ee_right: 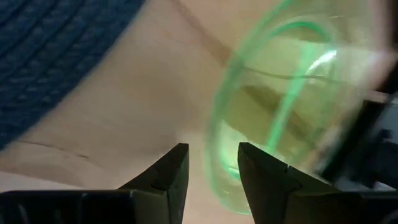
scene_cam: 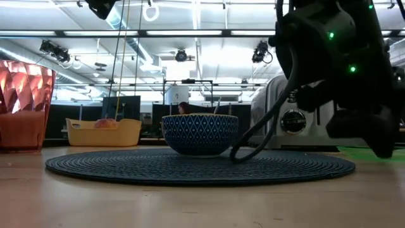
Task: Arrange a breakfast setting
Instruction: Put the green plate on the dark blue table mat to the bottom right of the yellow bowl
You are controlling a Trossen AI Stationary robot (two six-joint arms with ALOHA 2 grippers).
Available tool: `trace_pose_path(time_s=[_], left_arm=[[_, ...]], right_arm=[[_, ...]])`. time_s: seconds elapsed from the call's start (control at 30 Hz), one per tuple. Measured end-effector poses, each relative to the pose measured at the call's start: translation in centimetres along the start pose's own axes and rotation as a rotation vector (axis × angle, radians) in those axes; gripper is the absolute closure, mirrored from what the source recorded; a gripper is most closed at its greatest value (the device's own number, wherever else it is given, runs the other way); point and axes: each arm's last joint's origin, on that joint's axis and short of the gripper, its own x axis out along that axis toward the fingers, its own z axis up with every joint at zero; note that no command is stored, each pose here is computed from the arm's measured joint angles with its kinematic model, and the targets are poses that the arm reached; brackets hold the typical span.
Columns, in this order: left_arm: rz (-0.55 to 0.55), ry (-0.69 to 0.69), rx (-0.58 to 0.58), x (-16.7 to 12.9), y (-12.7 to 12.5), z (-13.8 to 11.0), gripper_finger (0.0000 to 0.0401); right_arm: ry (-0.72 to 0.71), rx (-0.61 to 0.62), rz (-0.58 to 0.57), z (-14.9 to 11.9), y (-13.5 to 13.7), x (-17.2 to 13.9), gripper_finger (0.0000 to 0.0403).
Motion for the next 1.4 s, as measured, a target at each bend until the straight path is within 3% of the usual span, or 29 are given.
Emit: trace_pose_path(time_s=[0.37,0.83,1.07,1.4], left_arm=[[-0.001,-0.008,-0.001,0.0,0.0,0.1,0.0255],[-0.001,-0.013,-0.002,0.0,0.0,0.1,0.0255],[-0.001,-0.014,-0.002,0.0,0.0,0.1,0.0255],[-0.002,-0.018,0.013,0.0,0.0,0.2,0.0255]], right_arm=[[0.034,-0.032,-0.061,-0.3,-0.8,1.5,0.0291],[0.012,-0.050,-0.042,-0.3,-0.6,2.0,0.0395],[0.006,-0.062,-0.034,-0.3,-0.4,1.5,0.0387],[-0.039,-0.106,-0.037,-0.9,0.0,-2.7,0.0395]])
